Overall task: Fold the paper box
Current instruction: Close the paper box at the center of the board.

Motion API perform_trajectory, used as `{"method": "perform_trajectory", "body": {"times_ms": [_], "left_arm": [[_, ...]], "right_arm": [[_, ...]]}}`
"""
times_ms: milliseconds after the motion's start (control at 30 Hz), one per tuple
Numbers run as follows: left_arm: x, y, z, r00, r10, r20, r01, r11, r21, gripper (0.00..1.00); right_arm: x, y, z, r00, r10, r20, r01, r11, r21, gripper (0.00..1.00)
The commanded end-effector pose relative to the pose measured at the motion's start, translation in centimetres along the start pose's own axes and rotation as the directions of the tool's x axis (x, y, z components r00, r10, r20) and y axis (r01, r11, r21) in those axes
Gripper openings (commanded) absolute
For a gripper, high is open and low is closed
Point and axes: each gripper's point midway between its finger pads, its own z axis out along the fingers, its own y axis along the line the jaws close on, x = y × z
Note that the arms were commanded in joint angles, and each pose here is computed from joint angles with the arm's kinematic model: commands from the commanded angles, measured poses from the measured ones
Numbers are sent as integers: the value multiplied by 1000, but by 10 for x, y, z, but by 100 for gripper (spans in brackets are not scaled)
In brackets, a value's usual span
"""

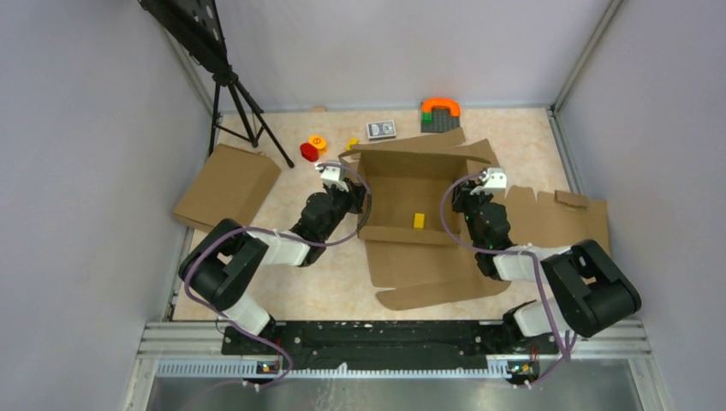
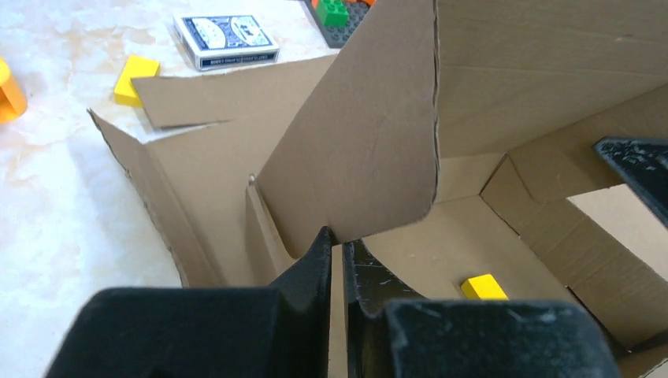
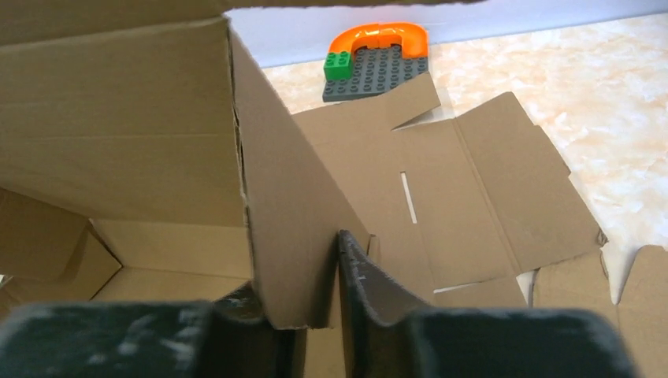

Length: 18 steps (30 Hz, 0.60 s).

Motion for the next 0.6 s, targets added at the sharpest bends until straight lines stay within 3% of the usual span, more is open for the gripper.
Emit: {"method": "perform_trajectory", "body": {"times_ms": [0,67,233,367,467,567], "left_arm": [[5,-10,-5,1000,-8,-20,9,1000,28,7],[4,-9,-6,1000,-3,-21,3,1000,25,6],[9,-10,-8,999,-10,-37,11,999,32,6],[16,-7,-12,999,-13,-47,14,999,30,6],[20,-5,-14,999,-14,-53,15,1000,25,6],[22,-1,-18,998,-8,-57,9,1000,14,6]], "right_arm": [[-4,20,-10,999,38,-27,-40,996,-76,12],[-8,19,-12,999,35,-20,-37,996,-77,4],[-5,22,-18,999,25,-41,-30,994,-102,5],[1,21,-27,998,27,-49,-33,992,-121,10],[6,21,-31,997,27,-66,-36,991,-126,20],[11,21,-34,996,32,-82,-43,990,-132,22]]}}
